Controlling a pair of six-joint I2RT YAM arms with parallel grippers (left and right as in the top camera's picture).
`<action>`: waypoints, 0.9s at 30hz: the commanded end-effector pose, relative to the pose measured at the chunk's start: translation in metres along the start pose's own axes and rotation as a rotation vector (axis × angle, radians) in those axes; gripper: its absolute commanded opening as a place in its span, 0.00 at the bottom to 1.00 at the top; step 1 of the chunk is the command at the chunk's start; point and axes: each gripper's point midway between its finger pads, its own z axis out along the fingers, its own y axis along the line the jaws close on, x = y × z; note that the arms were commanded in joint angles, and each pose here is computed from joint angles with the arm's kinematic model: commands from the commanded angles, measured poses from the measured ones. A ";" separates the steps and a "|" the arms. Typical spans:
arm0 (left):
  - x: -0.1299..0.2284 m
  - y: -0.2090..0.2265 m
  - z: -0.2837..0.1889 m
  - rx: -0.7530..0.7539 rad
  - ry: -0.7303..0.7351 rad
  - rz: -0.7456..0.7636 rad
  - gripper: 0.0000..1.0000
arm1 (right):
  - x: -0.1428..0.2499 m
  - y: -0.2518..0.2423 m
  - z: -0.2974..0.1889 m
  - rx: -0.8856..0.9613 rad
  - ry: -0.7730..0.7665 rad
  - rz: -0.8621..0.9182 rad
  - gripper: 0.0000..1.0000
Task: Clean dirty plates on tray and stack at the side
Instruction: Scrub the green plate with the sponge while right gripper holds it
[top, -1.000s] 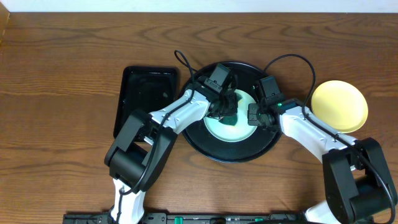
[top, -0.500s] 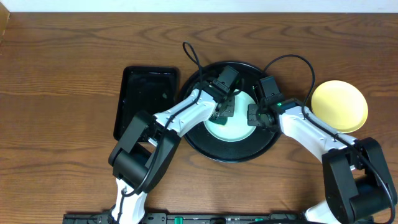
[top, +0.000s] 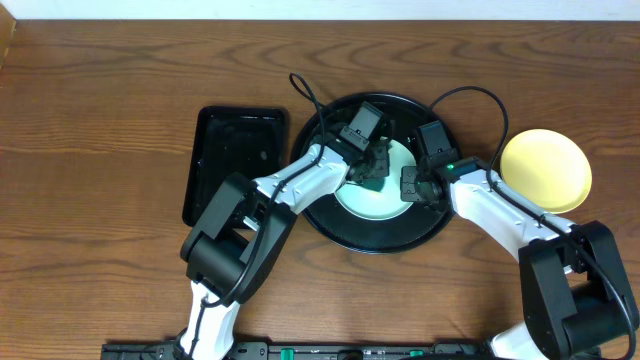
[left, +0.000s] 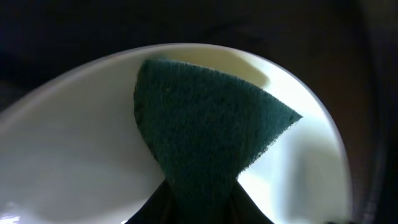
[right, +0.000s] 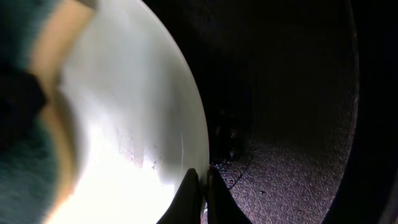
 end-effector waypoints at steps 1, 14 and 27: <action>0.049 -0.010 0.021 0.056 0.167 -0.065 0.08 | -0.002 -0.002 -0.001 0.013 -0.004 -0.019 0.01; 0.023 0.054 0.015 -0.231 0.059 0.232 0.08 | 0.001 -0.004 -0.001 0.018 0.008 -0.020 0.01; 0.005 0.108 -0.015 -0.559 0.042 0.344 0.08 | 0.003 -0.006 -0.001 0.028 0.019 -0.021 0.01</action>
